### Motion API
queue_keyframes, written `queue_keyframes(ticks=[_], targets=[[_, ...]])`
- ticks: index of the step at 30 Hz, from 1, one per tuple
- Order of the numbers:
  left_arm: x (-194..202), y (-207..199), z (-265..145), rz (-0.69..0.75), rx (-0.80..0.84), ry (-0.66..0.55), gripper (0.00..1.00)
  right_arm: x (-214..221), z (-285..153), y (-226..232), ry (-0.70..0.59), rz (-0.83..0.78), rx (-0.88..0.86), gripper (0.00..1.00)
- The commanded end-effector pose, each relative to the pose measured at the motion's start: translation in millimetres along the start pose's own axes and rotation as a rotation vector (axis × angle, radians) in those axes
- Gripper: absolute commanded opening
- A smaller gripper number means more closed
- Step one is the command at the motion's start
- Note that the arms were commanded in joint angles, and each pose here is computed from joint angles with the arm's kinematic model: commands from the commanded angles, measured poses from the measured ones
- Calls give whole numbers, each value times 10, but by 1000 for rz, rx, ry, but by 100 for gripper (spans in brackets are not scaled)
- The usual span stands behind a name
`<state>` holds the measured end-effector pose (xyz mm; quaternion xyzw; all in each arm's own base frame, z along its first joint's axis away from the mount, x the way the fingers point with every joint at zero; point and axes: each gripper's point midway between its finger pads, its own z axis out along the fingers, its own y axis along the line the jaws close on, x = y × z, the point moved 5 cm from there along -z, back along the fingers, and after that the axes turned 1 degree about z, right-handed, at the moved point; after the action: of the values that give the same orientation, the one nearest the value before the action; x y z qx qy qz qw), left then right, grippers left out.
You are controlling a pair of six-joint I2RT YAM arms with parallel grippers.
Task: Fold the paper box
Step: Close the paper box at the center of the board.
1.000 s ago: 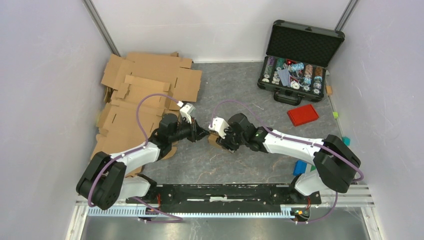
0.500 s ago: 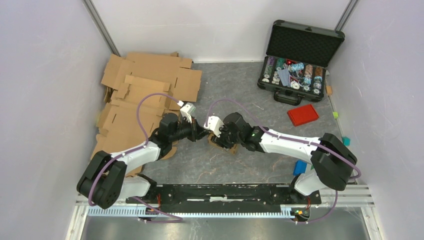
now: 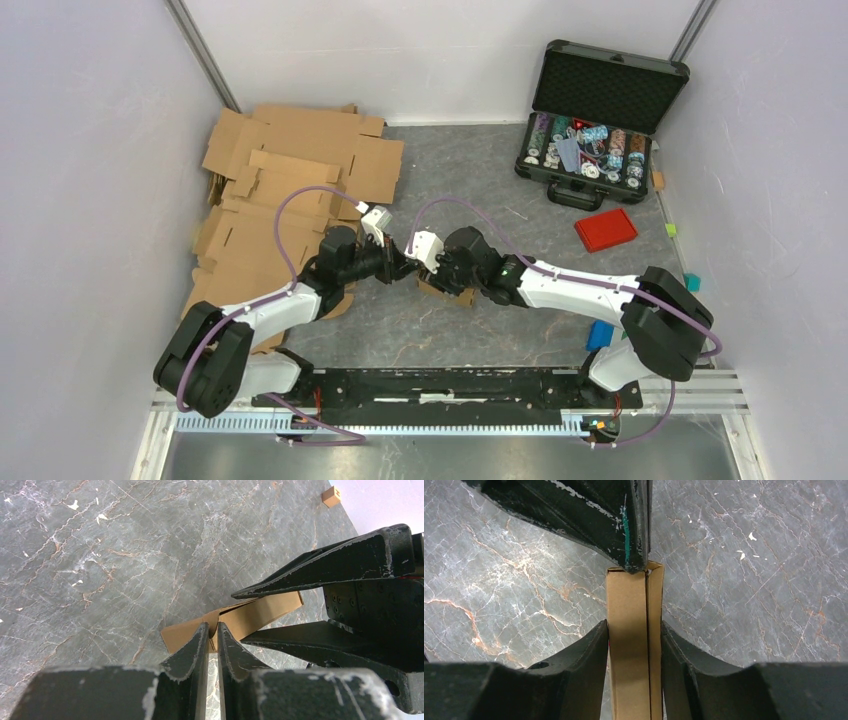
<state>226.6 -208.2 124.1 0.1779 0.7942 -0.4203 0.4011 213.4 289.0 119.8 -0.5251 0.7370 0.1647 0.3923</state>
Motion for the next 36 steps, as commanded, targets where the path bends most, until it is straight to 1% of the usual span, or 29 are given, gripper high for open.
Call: queue_keyframes(ticks=[1, 2, 3, 11, 18, 23, 30, 32, 36], targets=[[-80, -65, 6, 13, 21, -20, 17, -44, 40, -38, -22, 11, 41, 46], [-80, -67, 5, 13, 21, -21, 17, -40, 41, -44, -19, 15, 47, 45], [-83, -74, 3, 15, 23, -22, 17, -88, 51, -55, -44, 17, 54, 45], [-64, -73, 19, 14, 23, -13, 17, -104, 60, -51, -61, 43, 58, 42], [-69, -3, -13, 31, -51, -19, 15, -95, 75, -44, -52, 49, 55, 42], [-68, 13, -17, 47, -81, -14, 11, -121, 66, -52, -55, 53, 56, 42], [-47, -17, -4, 58, -70, -3, 8, -155, 74, -54, -59, 68, 56, 42], [-46, -18, -5, 63, -75, -2, 7, -156, 76, -83, -55, 73, 79, 42], [-43, -4, -5, 71, -97, 0, 4, -178, 71, -96, -61, 80, 88, 45]])
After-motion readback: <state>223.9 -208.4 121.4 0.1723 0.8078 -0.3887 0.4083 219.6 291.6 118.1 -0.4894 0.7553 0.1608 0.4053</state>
